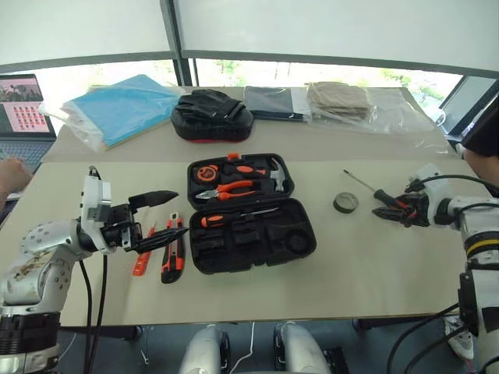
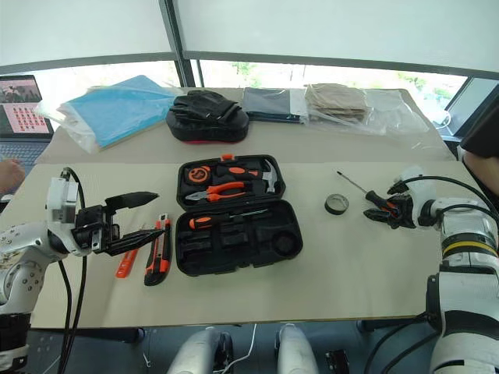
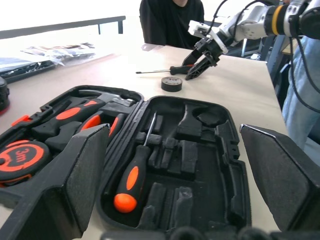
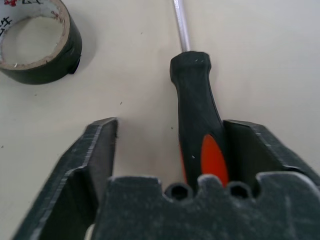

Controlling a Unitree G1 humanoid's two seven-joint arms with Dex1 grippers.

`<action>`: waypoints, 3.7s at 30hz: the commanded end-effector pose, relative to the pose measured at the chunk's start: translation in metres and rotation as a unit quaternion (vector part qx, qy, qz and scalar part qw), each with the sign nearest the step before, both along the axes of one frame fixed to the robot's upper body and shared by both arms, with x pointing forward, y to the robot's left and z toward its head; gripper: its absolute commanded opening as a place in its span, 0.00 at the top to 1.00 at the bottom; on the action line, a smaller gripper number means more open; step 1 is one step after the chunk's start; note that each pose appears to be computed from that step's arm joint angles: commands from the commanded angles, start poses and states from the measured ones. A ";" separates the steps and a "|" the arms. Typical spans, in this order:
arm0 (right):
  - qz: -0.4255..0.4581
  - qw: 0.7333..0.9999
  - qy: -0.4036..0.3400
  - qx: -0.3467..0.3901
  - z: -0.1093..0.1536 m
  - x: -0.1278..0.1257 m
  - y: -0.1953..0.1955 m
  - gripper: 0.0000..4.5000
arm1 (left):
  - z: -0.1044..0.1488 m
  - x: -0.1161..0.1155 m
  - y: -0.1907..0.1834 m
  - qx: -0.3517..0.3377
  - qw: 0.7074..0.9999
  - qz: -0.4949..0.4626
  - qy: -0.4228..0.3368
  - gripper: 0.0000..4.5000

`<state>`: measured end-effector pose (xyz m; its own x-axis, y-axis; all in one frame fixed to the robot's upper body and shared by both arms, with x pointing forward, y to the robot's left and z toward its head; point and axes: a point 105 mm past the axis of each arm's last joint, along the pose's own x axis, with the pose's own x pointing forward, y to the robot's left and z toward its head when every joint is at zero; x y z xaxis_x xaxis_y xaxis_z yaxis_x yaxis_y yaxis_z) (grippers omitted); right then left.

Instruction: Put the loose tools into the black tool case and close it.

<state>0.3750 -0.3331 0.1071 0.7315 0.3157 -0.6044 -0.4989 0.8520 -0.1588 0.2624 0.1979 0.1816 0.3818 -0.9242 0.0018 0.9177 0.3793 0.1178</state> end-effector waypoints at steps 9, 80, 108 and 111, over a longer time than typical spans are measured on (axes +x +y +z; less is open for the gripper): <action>0.027 0.995 -0.092 -0.022 0.040 0.001 -0.012 0.77 | 0.000 -0.012 0.004 0.004 1.000 -0.008 -0.004 0.00; 0.613 0.786 -0.056 -0.059 0.087 -0.025 0.250 0.28 | -0.042 -0.047 0.025 0.037 0.997 0.063 0.015 0.00; 0.548 0.831 -0.067 0.058 0.015 -0.016 0.279 0.98 | -0.037 -0.047 0.030 0.040 0.995 0.092 0.009 0.00; 0.550 0.831 -0.060 0.054 0.009 -0.017 0.280 0.98 | -0.037 -0.048 0.030 0.041 0.995 0.096 0.010 0.00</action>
<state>0.3572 -0.0520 0.1224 0.0098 0.8922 -0.4515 -0.9697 -0.1018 -0.2222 0.2160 0.2286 0.1338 0.5495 -0.8305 -0.0913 0.8350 0.5423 0.0931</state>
